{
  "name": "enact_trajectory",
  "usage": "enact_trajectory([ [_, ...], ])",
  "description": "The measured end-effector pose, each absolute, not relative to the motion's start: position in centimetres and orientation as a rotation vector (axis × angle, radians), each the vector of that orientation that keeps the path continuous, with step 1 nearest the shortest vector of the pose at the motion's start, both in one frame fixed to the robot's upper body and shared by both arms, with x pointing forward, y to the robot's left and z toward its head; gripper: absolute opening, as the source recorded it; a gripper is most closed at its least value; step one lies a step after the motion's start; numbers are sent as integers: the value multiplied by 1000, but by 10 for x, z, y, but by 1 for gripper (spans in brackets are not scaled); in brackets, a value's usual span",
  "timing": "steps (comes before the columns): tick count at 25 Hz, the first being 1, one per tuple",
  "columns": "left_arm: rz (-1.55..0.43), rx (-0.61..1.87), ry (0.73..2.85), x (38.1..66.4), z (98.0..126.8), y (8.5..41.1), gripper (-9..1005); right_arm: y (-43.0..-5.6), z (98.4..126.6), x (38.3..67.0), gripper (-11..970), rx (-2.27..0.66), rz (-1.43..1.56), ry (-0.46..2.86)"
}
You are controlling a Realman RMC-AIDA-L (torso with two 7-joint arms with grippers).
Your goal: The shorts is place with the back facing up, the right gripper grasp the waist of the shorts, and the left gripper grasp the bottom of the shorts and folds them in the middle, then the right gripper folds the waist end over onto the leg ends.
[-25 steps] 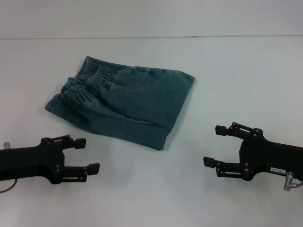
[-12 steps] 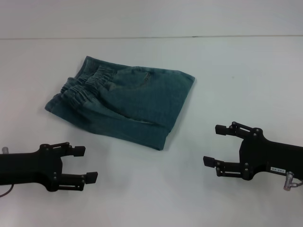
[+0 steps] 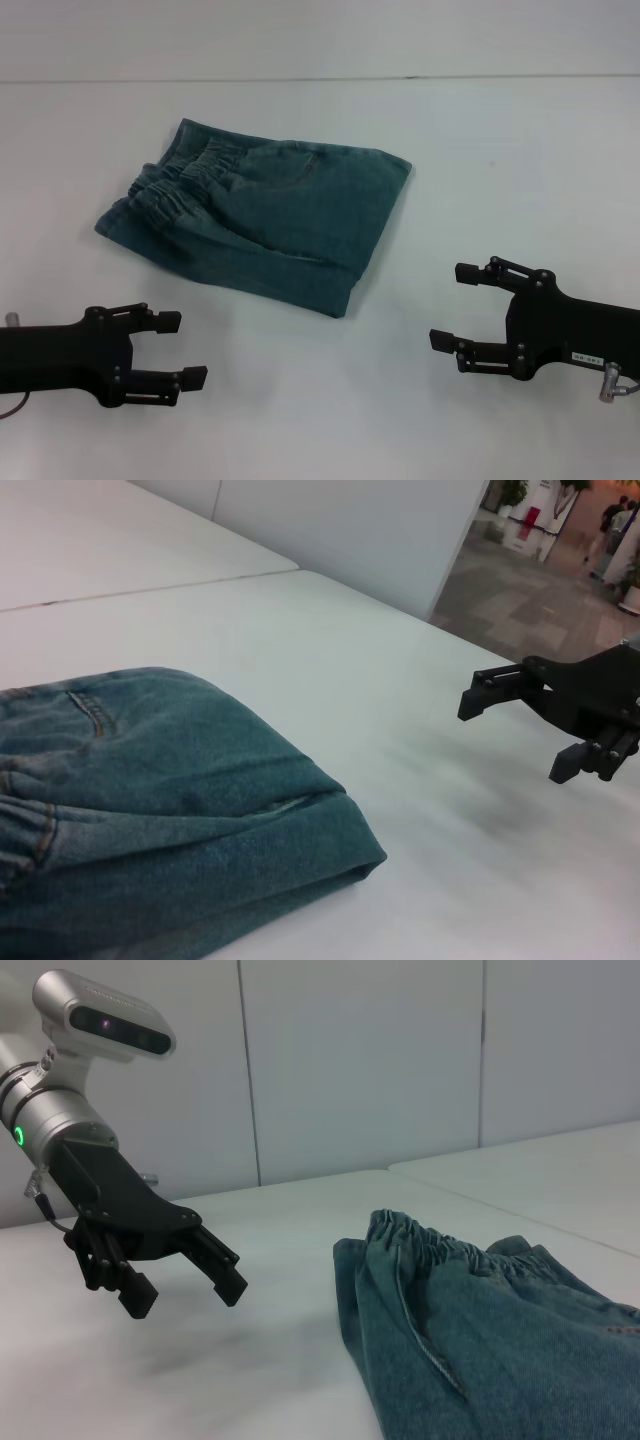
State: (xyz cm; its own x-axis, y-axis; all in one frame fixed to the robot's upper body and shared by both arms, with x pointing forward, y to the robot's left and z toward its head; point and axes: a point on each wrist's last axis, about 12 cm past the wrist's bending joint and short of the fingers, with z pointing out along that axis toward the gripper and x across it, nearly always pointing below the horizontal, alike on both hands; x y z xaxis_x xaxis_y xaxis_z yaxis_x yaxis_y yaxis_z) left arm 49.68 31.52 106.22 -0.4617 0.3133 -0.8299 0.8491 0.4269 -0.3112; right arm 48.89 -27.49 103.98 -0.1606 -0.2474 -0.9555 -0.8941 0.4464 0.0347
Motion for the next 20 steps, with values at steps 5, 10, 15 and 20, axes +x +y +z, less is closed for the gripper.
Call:
enact_trajectory([
  [5, -991, 996, 1985, 495, 1062, 314, 910, -275, 1040, 489, 924, -1005, 782, 1665],
  [10, -991, 1004, 1984, 494, 1063, 314, 910, -275, 1040, 489, 924, -1008, 777, 1658],
  [15, -989, 1005, 1983, 494, 1063, 315, 910, -274, 1040, 489, 924, -1006, 778, 1656],
  [20, -987, 1004, 1983, 494, 1063, 314, 910, -274, 1040, 489, 924, -1005, 779, 1656],
])
